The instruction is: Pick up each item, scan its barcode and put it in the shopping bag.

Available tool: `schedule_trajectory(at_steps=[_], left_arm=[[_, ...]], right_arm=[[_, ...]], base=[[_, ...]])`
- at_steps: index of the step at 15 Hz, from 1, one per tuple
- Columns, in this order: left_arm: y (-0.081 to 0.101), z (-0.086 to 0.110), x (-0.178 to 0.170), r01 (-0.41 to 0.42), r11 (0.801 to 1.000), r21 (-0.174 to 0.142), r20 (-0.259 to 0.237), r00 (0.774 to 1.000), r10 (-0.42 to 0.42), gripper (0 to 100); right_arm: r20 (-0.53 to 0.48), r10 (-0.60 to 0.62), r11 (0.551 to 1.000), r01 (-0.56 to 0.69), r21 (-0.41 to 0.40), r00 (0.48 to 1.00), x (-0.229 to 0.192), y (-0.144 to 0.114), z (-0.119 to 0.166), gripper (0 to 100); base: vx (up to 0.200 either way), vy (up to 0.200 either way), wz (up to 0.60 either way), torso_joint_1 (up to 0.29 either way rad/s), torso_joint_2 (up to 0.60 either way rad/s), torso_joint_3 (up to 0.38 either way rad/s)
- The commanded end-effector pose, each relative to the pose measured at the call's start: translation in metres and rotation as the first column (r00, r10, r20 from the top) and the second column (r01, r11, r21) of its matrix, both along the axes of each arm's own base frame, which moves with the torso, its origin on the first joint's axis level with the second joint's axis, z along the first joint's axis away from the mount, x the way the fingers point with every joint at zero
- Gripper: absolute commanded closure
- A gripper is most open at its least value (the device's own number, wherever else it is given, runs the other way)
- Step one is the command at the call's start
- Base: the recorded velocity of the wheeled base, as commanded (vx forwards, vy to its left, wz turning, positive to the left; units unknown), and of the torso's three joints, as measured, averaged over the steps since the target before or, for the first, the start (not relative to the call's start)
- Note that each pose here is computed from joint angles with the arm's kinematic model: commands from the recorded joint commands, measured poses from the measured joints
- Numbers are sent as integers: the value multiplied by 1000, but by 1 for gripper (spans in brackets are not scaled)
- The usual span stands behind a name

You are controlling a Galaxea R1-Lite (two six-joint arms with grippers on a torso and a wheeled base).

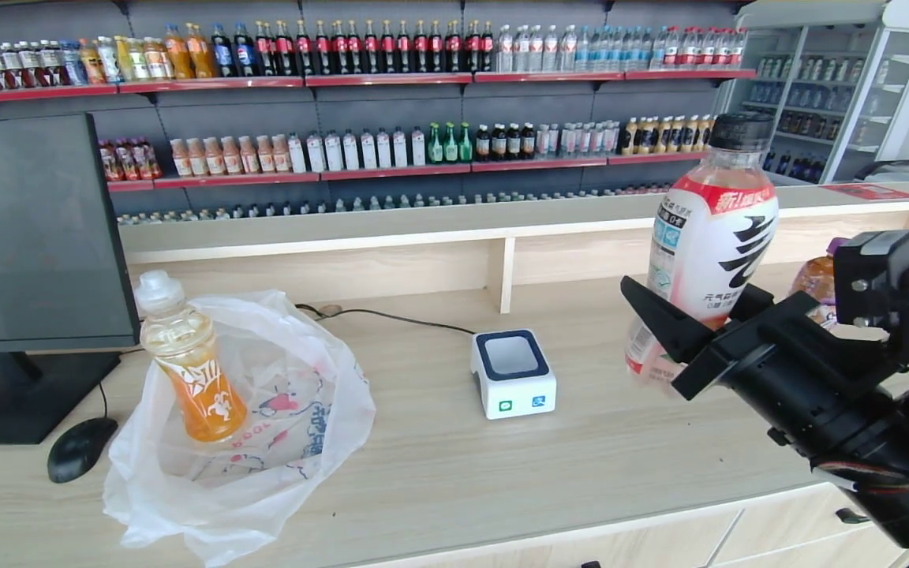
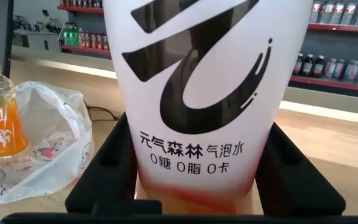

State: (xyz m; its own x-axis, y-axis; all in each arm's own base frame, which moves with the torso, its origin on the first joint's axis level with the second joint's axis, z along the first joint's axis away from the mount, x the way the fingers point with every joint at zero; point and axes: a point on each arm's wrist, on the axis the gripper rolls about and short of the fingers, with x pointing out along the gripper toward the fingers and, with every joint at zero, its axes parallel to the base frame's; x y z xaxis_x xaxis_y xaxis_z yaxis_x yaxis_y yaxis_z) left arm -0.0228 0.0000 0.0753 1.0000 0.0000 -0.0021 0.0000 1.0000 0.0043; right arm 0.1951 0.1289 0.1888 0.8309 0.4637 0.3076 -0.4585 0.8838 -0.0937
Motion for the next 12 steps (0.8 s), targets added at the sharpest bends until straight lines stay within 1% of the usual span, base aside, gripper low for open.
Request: schedule_trajectory(at_steps=[1,3,11,12], left_arm=[[0,0,0,0,1000,0,1,1000,0,0],[0,0,0,0,1000,0,1,1000,0,0],[0,0,0,0,1000,0,1,1000,0,0],[0,0,0,0,1000,0,1,1000,0,0]], right_arm=[[-23,10,1000,-10,-10,1000,-1,2,-6,100],[-54,26,1000,-25,8,998,-7,-1,-10,100],[-41,30,999,-29,23,999,-8,-1,-6,100],[-40,28,999,-27,24,999,-8,-1,-5,100]], base=[[0,0,0,0,0,0],[0,0,0,0,0,0],[0,0,0,0,0,0],[0,0,600,-2,7,-2]])
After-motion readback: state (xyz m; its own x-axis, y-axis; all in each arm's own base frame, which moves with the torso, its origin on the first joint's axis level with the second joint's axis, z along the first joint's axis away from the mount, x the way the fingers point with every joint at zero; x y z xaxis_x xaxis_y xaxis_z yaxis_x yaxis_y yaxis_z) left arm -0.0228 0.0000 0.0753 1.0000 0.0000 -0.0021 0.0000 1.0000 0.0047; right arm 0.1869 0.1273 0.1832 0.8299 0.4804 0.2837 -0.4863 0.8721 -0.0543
